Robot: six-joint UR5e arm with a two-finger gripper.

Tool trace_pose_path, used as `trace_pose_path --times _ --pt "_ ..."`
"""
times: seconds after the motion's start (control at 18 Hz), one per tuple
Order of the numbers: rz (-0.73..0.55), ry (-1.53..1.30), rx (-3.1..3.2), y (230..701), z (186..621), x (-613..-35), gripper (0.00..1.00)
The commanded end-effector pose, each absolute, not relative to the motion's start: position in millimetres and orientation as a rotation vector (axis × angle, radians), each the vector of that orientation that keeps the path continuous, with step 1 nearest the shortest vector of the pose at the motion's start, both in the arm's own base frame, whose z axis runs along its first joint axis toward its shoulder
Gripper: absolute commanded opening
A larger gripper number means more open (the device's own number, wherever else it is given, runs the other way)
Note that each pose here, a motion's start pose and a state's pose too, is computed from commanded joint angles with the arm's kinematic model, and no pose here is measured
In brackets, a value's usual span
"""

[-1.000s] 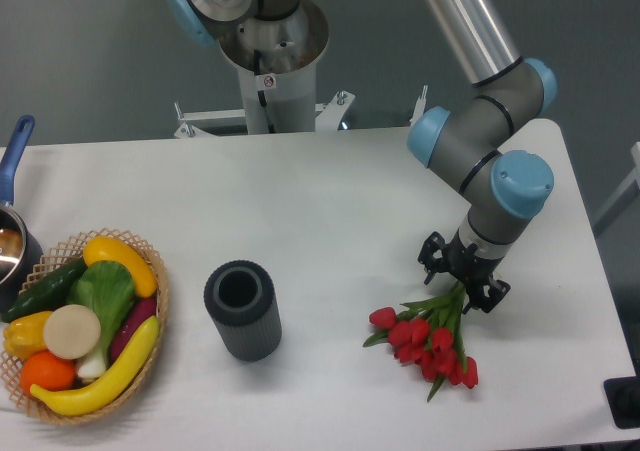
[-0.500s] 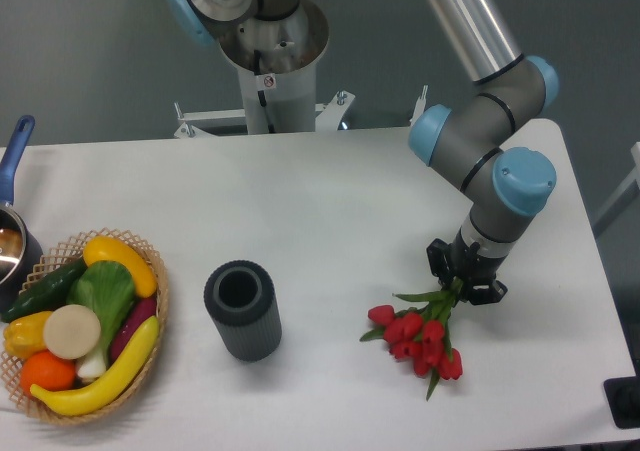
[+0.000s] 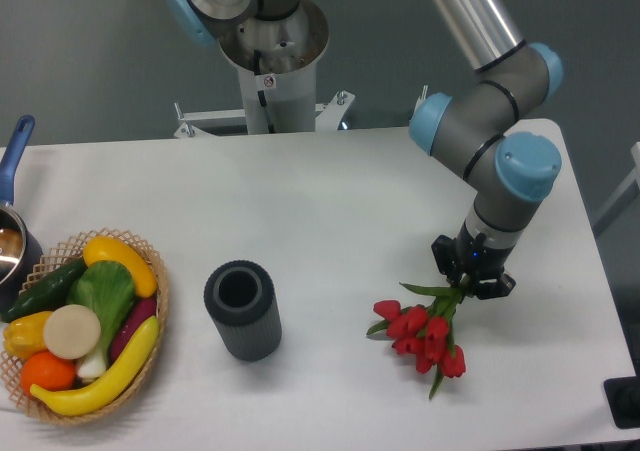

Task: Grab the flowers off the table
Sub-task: 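Lift the grasped red tulip bouquet up off the table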

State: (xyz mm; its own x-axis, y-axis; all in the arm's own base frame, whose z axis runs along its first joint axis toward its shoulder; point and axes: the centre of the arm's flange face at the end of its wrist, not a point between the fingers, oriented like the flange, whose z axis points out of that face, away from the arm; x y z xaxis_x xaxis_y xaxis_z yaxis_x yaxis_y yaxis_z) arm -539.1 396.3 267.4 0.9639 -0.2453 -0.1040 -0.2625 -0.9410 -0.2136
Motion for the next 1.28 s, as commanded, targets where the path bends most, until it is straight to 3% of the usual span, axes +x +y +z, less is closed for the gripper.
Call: trace_pose_path --times 0.33,0.89,1.28 --pt "0.259 0.336 -2.819 389.6 353.2 -521.2 0.21" --pt "-0.021 0.076 -2.188 394.1 440.1 -512.7 0.21" --pt "-0.029 0.038 -2.16 383.7 444.3 -520.1 0.21"
